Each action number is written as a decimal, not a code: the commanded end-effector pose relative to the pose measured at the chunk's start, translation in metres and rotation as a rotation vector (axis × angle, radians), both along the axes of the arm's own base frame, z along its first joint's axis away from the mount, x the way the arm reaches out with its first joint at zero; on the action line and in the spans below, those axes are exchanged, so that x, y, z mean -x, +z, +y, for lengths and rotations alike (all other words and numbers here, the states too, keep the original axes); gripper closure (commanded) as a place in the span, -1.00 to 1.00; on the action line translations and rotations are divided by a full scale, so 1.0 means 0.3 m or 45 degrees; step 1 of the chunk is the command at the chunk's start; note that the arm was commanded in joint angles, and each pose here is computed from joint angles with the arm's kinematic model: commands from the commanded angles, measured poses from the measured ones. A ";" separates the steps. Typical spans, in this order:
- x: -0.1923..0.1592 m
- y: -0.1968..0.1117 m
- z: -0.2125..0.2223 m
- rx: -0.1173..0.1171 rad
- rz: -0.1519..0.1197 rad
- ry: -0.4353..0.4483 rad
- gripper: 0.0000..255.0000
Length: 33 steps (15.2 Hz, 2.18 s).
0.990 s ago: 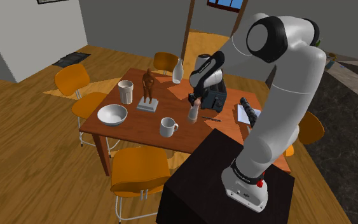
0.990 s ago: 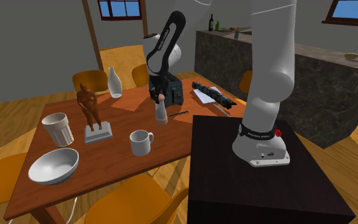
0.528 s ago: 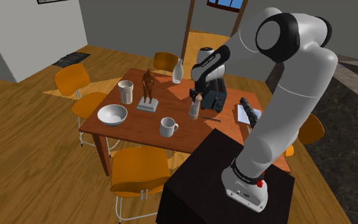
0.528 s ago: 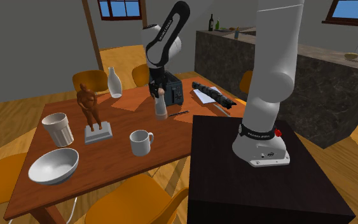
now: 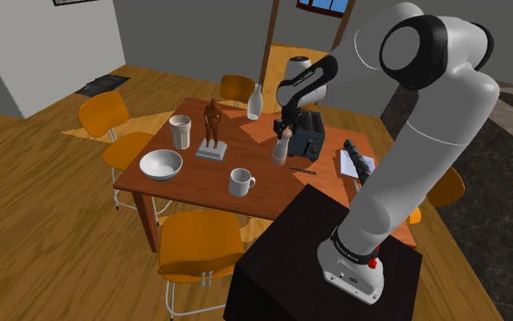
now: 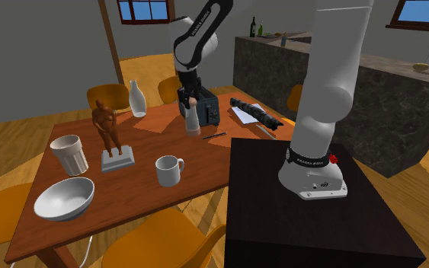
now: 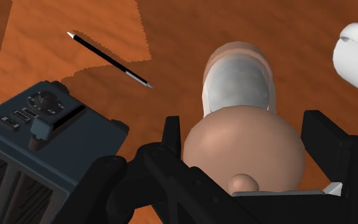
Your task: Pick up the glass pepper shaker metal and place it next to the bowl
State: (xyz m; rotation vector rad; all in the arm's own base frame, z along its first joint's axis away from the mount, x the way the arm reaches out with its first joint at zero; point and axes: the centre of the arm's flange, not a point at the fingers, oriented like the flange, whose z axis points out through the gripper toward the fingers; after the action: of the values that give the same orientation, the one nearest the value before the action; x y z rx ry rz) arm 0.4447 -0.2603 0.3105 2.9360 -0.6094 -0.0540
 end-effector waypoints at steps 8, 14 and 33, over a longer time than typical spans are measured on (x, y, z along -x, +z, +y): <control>-0.004 0.166 0.004 0.000 0.000 0.000 1.00; -0.004 0.272 0.004 0.000 0.000 0.000 1.00; -0.266 0.390 0.462 0.000 0.000 0.000 1.00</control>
State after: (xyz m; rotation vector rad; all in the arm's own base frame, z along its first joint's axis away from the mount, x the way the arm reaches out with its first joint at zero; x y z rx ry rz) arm 0.5211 -0.1370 0.4261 2.9361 -0.6081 -0.0537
